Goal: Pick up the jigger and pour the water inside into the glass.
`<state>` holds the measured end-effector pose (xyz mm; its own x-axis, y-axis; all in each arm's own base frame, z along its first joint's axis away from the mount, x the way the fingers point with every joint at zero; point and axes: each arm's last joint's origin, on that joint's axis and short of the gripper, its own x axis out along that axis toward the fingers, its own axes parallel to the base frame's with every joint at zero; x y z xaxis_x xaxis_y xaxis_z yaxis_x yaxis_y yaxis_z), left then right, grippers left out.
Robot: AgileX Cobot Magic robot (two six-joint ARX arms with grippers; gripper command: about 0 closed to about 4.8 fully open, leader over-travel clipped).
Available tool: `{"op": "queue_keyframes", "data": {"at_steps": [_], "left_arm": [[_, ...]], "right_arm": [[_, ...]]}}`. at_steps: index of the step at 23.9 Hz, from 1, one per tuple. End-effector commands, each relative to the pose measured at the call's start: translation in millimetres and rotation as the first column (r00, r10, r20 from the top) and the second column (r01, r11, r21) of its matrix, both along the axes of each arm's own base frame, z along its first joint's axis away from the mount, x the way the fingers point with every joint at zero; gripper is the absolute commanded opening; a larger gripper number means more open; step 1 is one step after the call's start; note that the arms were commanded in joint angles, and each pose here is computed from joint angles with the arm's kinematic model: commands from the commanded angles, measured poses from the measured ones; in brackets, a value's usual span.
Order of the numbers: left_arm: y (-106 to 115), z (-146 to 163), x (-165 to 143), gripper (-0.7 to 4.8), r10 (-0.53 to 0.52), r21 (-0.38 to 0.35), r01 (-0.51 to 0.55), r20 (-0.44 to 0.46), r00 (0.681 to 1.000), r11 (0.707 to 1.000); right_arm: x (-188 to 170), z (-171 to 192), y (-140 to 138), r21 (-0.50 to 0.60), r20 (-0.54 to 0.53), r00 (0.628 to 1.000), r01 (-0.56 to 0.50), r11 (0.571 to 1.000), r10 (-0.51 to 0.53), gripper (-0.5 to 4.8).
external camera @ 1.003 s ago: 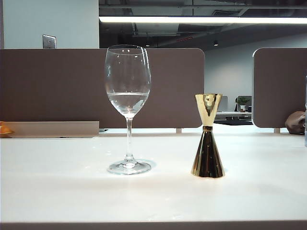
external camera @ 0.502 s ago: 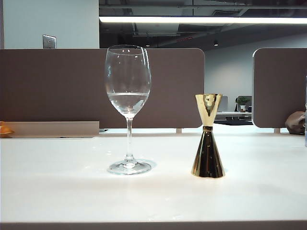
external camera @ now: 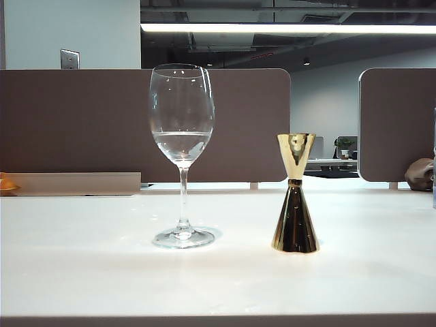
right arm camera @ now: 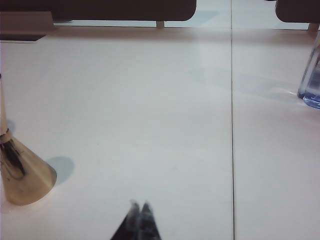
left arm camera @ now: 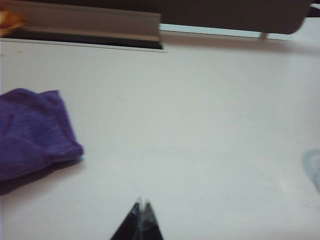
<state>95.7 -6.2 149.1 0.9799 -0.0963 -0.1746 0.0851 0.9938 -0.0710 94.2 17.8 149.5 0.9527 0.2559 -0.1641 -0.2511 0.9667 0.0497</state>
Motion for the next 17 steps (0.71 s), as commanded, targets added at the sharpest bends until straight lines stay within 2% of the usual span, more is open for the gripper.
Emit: {"op": "queue_keyframes", "data": {"at_steps": [1,17], "left_arm": [[1.0,-1.3,0.1,-0.03,0.034,0.009,-0.034,-0.007,0.999,0.999],[0.7,-1.2,0.1,-0.02,0.023,0.008,-0.023,-0.007,1.000,1.000]], "right_arm": [[0.5,-1.4,0.2,0.001,0.003,1.000,-0.001,1.000,0.001,-0.05],[0.5,-1.4,0.2,0.001,0.004,1.000,-0.001,1.000,0.001,-0.05]]}}
